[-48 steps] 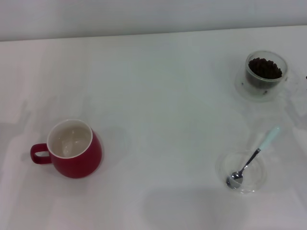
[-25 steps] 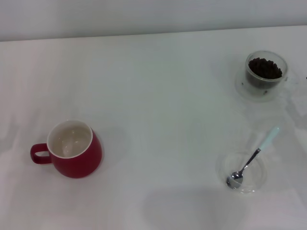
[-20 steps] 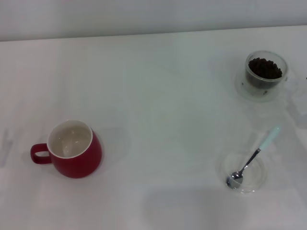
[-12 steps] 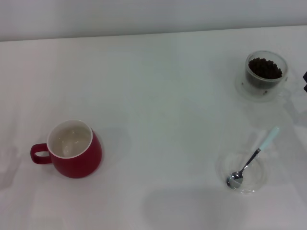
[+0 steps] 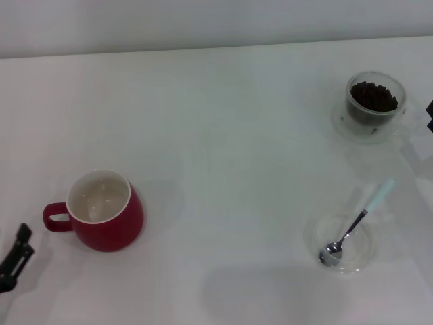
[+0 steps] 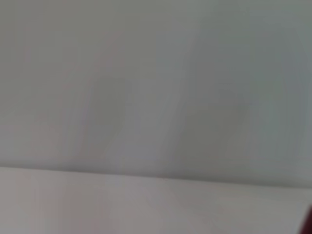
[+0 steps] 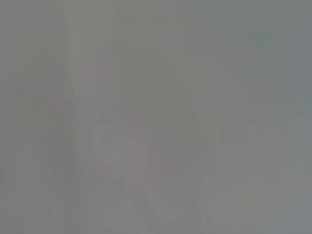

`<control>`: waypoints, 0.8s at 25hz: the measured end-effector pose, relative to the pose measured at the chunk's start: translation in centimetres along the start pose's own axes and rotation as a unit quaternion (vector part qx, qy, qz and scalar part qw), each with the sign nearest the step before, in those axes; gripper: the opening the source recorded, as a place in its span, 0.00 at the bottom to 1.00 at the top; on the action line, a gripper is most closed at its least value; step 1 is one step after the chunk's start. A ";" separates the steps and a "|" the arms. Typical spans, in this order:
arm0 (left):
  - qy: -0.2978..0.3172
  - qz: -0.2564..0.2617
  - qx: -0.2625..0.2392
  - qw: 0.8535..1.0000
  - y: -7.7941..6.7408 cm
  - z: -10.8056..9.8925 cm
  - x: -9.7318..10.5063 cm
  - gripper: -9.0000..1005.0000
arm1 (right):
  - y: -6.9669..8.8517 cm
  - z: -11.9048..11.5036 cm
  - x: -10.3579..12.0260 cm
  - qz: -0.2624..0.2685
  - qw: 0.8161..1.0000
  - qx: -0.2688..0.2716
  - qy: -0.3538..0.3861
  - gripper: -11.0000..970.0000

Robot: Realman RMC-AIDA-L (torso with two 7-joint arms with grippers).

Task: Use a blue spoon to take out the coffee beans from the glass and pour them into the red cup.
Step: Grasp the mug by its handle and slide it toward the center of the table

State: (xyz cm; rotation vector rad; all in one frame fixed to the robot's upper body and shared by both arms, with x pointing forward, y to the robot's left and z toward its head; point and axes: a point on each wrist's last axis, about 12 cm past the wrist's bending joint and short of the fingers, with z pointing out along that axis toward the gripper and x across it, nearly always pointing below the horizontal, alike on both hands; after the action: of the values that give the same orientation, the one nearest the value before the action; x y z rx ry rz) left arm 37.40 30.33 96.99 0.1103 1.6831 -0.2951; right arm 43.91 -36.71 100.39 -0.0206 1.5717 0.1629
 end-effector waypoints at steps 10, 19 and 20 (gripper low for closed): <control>0.017 0.013 0.043 0.999 -0.6 1.5 0.0 0.84 | 0.3 0.2 0.3 0.001 1.000 -0.002 0.010 0.79; 0.035 0.021 0.053 0.998 -0.7 3.3 0.0 0.83 | 0.4 0.4 0.4 0.004 1.000 -0.003 0.016 0.79; 0.038 0.023 0.056 0.997 -0.8 3.6 0.0 0.83 | 0.4 0.5 0.4 0.003 1.000 -0.005 0.016 0.79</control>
State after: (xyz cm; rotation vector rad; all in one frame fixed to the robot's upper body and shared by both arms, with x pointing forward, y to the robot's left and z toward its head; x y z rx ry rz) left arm 40.65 28.66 96.67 0.2456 1.7364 -0.3539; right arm 44.37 -36.20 100.02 -0.0263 1.6029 0.1766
